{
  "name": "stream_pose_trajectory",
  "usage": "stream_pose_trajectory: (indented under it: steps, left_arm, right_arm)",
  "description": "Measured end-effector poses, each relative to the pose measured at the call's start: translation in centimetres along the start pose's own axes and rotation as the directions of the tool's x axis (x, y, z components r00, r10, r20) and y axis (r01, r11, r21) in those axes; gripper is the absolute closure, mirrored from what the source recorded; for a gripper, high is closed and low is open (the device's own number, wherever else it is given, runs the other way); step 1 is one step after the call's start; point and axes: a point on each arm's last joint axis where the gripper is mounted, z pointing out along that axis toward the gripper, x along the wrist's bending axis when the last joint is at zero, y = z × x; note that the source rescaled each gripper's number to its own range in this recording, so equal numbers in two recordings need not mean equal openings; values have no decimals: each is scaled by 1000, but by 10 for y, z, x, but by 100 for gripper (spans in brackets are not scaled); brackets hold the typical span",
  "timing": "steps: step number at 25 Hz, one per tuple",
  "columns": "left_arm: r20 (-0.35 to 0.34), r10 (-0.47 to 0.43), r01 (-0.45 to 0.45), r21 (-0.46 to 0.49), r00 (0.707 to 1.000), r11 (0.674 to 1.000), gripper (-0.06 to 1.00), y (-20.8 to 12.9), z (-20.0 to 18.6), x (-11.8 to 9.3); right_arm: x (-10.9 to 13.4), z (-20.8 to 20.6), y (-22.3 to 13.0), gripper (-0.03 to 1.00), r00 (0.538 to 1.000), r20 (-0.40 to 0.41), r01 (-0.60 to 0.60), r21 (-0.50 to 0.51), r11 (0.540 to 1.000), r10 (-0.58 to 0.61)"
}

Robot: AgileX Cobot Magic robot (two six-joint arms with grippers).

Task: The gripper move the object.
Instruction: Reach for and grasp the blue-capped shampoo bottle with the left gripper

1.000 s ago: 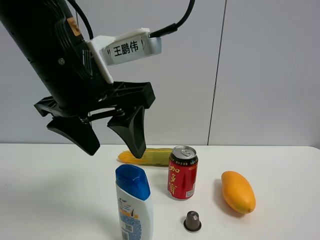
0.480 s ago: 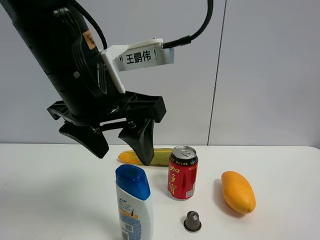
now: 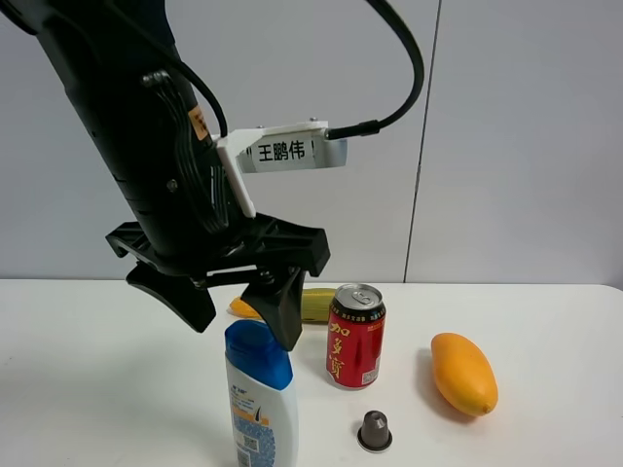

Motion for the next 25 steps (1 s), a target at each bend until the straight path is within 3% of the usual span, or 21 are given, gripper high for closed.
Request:
stream_pose_trajectory:
  steps: [25]
  left_arm:
    - [-36,-4,7,67,999,998,46,1,38,3]
  right_arm:
    - [0,0,0,-3,1000,0,0,0,1000,0]
